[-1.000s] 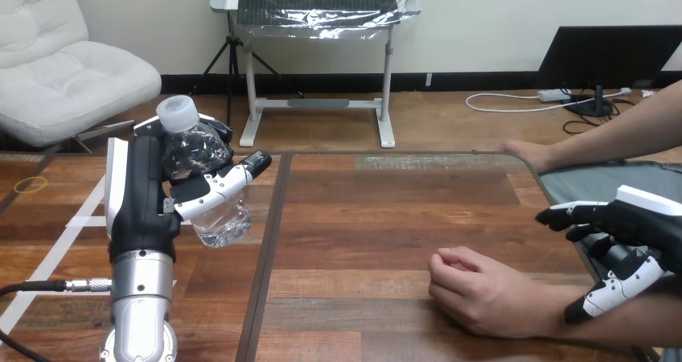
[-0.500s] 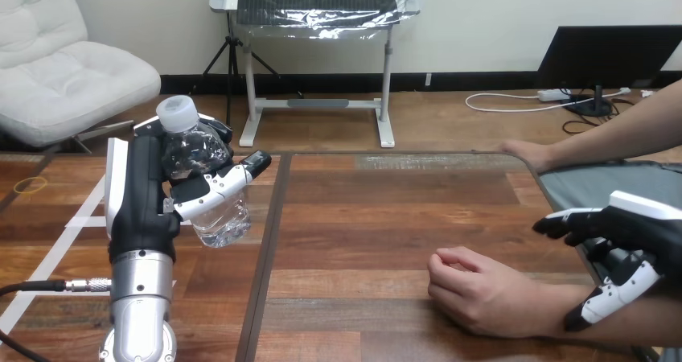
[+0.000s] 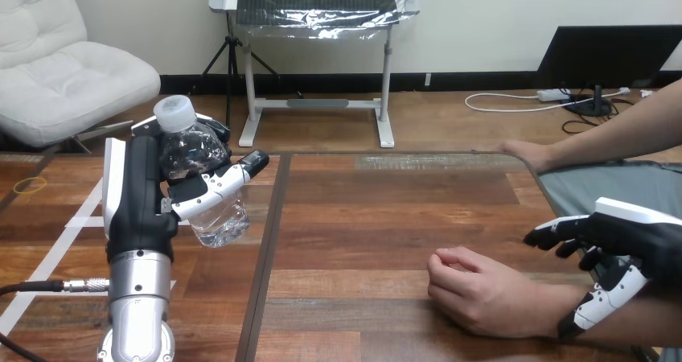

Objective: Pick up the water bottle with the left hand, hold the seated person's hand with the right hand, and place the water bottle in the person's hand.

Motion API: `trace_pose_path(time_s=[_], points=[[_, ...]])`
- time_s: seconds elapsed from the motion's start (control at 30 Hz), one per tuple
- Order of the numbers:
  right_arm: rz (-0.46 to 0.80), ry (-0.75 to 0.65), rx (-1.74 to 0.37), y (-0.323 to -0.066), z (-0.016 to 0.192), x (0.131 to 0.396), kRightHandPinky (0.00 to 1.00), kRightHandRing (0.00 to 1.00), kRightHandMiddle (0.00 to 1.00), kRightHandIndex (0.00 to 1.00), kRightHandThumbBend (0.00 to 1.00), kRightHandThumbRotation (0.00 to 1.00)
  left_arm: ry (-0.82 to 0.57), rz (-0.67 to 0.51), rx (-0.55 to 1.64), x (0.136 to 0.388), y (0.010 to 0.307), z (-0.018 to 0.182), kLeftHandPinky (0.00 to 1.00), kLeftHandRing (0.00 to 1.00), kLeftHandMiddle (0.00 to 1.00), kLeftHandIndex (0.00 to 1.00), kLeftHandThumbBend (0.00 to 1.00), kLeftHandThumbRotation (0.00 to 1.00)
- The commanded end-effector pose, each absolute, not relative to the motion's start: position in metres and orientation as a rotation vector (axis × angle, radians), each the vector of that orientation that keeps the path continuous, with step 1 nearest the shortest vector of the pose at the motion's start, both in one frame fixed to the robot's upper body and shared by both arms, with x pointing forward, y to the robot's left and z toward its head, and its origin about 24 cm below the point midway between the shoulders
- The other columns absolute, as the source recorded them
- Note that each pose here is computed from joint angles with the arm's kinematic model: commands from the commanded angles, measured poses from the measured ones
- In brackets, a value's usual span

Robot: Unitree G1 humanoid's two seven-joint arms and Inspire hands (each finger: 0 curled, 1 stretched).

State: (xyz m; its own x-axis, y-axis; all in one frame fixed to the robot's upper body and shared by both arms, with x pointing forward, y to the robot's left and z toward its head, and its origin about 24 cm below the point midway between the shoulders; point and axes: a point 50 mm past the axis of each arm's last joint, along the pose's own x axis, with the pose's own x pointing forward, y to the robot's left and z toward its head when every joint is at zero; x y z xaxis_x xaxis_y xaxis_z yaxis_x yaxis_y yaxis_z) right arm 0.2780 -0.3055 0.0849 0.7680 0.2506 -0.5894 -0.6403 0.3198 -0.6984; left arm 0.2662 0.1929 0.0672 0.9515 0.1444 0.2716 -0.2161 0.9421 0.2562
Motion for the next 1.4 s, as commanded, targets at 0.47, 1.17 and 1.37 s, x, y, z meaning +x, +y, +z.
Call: trace_pose_path(time_s=[0.47, 1.17, 1.37], points=[[0.653, 0.442, -1.145, -0.291, 0.07, 0.29, 0.7, 0.8, 0.86, 0.85, 1.0, 0.05, -0.336, 0.187, 0.284, 0.275, 0.192, 0.086, 0.25, 0.32, 0.37, 0.41, 0.65, 0.0], [0.707, 0.477, -1.17, -0.289, 0.062, 0.293, 0.7, 0.78, 0.84, 0.84, 1.0, 0.08, -0.337, 0.189, 0.271, 0.274, 0.193, 0.086, 0.25, 0.32, 0.37, 0.41, 0.65, 0.0], [0.721, 0.486, -1.184, -0.288, 0.06, 0.293, 0.7, 0.76, 0.82, 0.83, 1.0, 0.09, -0.336, 0.192, 0.273, 0.273, 0.193, 0.086, 0.25, 0.32, 0.37, 0.41, 0.64, 0.0]])
